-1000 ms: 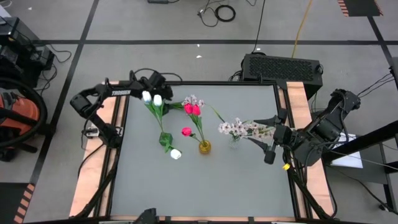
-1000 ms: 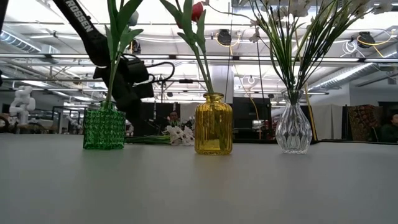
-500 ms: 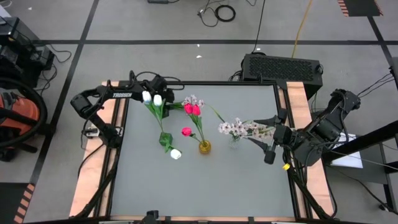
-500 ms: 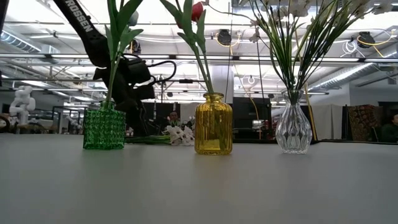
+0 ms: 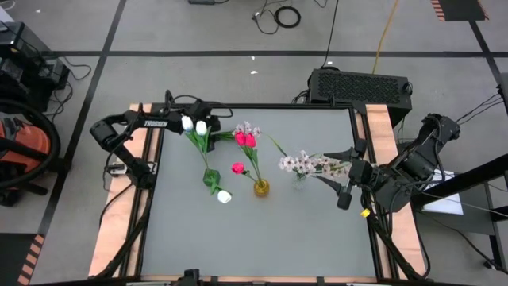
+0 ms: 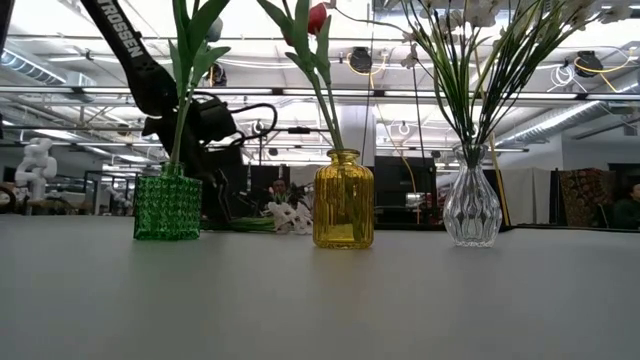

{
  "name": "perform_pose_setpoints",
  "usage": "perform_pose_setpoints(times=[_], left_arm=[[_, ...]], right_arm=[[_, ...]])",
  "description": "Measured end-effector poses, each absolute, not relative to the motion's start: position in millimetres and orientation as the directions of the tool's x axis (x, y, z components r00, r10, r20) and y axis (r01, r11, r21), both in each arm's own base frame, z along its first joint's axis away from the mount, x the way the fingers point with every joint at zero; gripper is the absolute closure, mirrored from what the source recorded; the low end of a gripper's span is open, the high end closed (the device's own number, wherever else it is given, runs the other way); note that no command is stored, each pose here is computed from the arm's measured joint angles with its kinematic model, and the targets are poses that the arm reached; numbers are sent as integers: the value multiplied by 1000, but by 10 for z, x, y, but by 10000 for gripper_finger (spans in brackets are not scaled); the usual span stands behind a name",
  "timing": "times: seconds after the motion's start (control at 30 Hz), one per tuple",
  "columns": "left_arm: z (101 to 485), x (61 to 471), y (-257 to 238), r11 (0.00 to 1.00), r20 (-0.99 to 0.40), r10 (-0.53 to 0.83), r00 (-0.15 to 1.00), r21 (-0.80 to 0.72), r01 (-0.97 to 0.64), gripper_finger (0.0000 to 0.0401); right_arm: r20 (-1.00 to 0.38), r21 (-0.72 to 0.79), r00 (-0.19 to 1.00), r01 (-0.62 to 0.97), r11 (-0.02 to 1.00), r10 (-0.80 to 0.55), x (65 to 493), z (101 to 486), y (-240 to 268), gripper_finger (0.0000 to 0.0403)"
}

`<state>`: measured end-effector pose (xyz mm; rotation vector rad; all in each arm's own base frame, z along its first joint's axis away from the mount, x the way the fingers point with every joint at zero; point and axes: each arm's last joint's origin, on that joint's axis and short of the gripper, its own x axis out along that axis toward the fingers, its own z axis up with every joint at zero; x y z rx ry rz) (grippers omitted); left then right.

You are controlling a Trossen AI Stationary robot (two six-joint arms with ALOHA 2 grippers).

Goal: Sort flowers into vase by color
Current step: Put the white flowers into the transparent flower vase

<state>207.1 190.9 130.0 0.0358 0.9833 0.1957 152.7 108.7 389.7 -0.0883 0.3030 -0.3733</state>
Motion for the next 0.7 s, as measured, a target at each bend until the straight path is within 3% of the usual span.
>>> perform_pose_setpoints(times=[0.1, 0.17, 0.47, 0.7], left_arm=[[1298, 2069, 1908, 981, -826, 186, 532, 123, -152, 170], [1298, 2068, 1909, 980, -826, 187, 532, 124, -153, 191], [1295, 2065, 1906, 979, -830, 183, 528, 105, -174, 379], [1589, 2064, 1915, 964, -784, 241, 572, 127, -233, 382]], right_arm=[[-275, -141, 887, 345, 928, -372, 1527, 3897, 1087, 106], [-275, -141, 887, 346, 928, -372, 1527, 3897, 1087, 106], [-271, -132, 889, 347, 929, -370, 1530, 3904, 1090, 106], [-269, -127, 889, 347, 929, -369, 1533, 3906, 1092, 106]])
